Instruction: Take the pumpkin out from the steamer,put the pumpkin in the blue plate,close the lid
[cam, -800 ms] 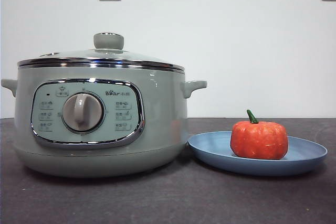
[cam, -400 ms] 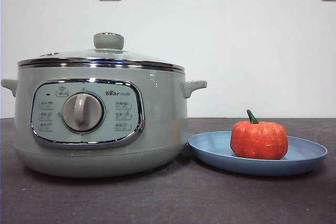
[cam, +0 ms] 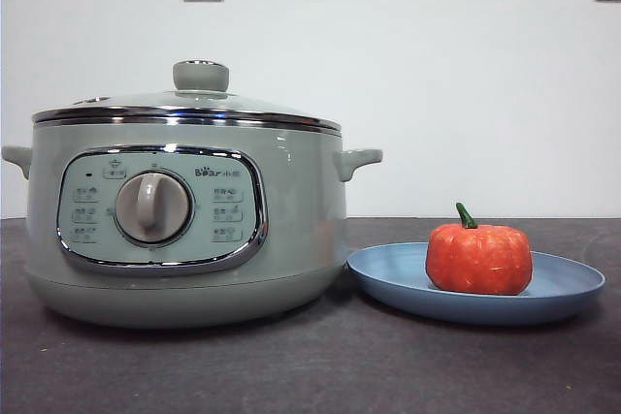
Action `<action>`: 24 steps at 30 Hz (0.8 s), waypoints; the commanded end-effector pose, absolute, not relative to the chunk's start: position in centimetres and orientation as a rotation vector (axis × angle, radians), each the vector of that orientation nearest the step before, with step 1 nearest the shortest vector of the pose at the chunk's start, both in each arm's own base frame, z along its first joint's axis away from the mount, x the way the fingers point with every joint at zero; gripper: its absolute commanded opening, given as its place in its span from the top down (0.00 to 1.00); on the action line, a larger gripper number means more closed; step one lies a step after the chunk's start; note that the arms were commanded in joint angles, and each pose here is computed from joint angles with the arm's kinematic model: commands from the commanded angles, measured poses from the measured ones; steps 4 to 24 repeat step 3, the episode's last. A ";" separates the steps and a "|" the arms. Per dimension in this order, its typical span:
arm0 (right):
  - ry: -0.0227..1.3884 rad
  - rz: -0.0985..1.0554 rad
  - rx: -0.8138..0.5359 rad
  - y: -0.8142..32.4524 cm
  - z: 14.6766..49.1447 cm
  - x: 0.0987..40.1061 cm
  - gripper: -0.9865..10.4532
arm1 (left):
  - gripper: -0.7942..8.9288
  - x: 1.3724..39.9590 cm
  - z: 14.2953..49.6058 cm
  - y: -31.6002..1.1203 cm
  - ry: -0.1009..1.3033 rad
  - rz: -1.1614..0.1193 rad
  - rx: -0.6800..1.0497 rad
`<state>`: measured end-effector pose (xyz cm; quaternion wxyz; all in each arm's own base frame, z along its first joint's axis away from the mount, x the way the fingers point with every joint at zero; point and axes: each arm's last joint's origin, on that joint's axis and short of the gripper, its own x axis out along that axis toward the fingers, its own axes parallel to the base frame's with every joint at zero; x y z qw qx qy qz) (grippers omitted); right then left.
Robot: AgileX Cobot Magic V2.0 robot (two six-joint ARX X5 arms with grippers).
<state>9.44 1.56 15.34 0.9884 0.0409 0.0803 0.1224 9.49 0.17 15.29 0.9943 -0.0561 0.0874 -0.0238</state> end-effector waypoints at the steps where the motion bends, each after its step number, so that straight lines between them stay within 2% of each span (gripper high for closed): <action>1: 0.177 0.241 0.091 1.5 14.9 9.5 0.93 | 0.92 9.6 14.8 0.2 0.186 -0.042 -0.120; 24: 0.177 0.241 0.091 1.5 14.9 9.5 0.93 | 0.92 9.6 14.8 0.2 0.186 -0.042 -0.120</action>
